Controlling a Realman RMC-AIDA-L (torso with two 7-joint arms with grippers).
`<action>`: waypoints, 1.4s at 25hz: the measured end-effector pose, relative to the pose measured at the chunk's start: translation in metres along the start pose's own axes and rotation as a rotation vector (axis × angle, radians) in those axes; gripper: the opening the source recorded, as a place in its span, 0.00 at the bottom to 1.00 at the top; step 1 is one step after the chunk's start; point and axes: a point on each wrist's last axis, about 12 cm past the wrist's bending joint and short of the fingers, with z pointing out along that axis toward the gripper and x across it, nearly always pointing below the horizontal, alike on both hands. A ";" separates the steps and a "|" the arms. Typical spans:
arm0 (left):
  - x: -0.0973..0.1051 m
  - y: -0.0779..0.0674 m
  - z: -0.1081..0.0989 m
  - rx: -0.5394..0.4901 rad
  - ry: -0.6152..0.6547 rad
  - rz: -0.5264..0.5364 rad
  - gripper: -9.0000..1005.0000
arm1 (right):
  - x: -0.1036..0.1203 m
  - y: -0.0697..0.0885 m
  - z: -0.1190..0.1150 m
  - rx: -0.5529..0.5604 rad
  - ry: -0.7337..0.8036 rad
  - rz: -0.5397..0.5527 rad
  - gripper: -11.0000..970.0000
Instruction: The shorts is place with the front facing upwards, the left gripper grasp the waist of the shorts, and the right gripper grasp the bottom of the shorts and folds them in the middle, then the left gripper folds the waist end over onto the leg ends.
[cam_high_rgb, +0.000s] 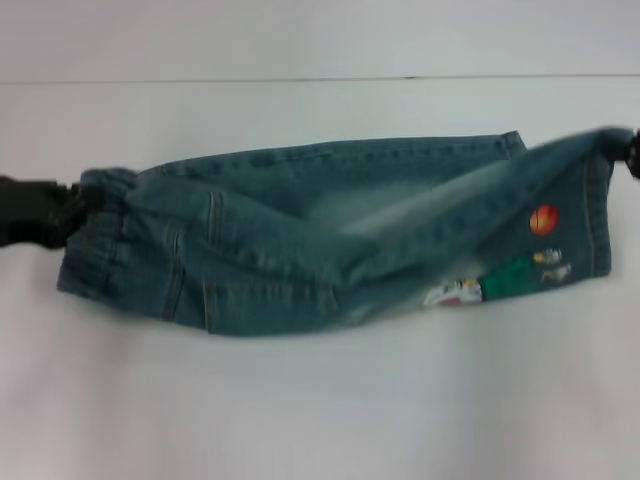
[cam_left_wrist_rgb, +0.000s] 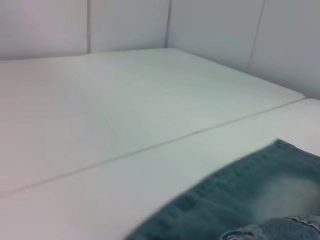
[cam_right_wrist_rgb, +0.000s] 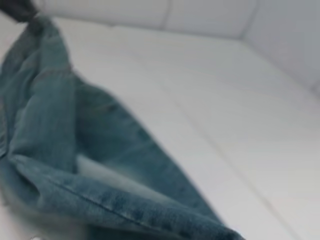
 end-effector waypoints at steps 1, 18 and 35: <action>-0.003 0.002 0.005 -0.022 0.000 -0.006 0.13 | 0.001 -0.005 0.005 0.035 -0.002 0.011 0.11; -0.007 0.018 0.063 -0.258 0.029 -0.026 0.14 | 0.013 -0.028 0.109 0.271 0.121 0.124 0.13; -0.004 0.013 0.076 -0.274 0.070 0.031 0.20 | 0.024 -0.016 0.122 0.280 0.190 0.111 0.16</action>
